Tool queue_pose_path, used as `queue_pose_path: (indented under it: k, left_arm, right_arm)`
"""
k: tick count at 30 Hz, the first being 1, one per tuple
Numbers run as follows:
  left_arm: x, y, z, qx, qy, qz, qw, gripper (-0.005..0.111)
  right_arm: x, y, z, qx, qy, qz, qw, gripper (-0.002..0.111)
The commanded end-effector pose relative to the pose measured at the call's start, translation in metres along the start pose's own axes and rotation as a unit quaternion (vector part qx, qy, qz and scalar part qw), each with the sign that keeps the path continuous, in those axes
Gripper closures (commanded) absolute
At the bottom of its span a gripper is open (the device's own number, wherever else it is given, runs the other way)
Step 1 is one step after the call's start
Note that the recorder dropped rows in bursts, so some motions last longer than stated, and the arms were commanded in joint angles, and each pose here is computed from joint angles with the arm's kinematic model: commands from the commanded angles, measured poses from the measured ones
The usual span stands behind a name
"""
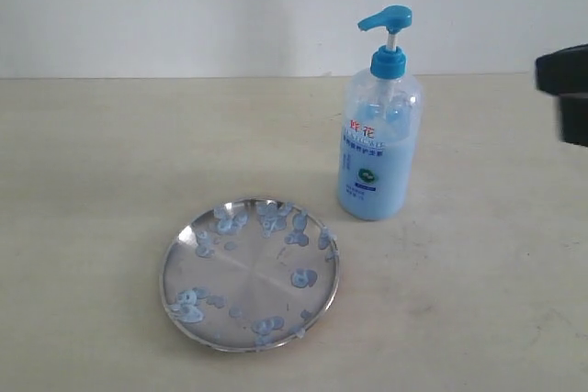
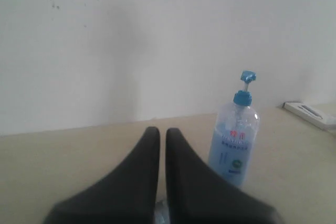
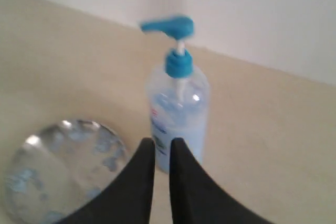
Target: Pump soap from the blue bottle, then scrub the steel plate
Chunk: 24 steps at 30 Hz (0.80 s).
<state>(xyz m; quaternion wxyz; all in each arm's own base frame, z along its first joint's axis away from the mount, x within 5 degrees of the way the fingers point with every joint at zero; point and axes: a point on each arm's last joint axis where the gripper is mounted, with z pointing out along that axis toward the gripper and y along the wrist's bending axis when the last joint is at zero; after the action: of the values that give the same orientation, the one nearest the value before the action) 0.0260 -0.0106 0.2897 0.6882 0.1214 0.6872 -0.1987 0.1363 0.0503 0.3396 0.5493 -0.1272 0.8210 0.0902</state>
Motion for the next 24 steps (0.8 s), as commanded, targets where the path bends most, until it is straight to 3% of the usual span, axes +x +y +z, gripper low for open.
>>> queue_pose_path:
  k: [1, 4, 9, 11, 19, 24]
  left_arm:
    - [-0.026, 0.002, -0.014, -0.019, -0.031, 0.032, 0.999, 0.102]
    - [-0.034, 0.002, -0.021, -0.024, -0.021, 0.028, 0.999, 0.102]
    - [-0.041, 0.001, -0.026, -0.020, -0.024, -0.003, 1.000, 0.102]
    - [-0.041, 0.001, -0.026, -0.020, -0.025, -0.004, 0.999, 0.102]
    - [-0.028, 0.003, -0.026, -0.037, 0.042, -0.045, 0.997, 0.102]
    - [-0.011, 0.007, -0.027, -0.063, 0.122, -0.077, 0.988, 0.102]
  right_arm:
    - [0.031, 0.005, -0.063, -0.077, -0.129, 0.016, 0.989, 0.109]
    - [0.074, 0.005, -0.062, -0.108, -0.212, 0.047, 0.970, 0.109]
    - [0.134, 0.009, -0.025, -0.144, -0.255, 0.115, 0.949, 0.109]
    - [0.147, 0.009, -0.016, -0.127, -0.167, 0.113, 0.971, 0.109]
    - [0.159, 0.009, -0.008, -0.104, -0.097, 0.029, 0.989, 0.109]
    - [0.159, 0.009, -0.007, -0.106, -0.093, 0.057, 0.988, 0.109]
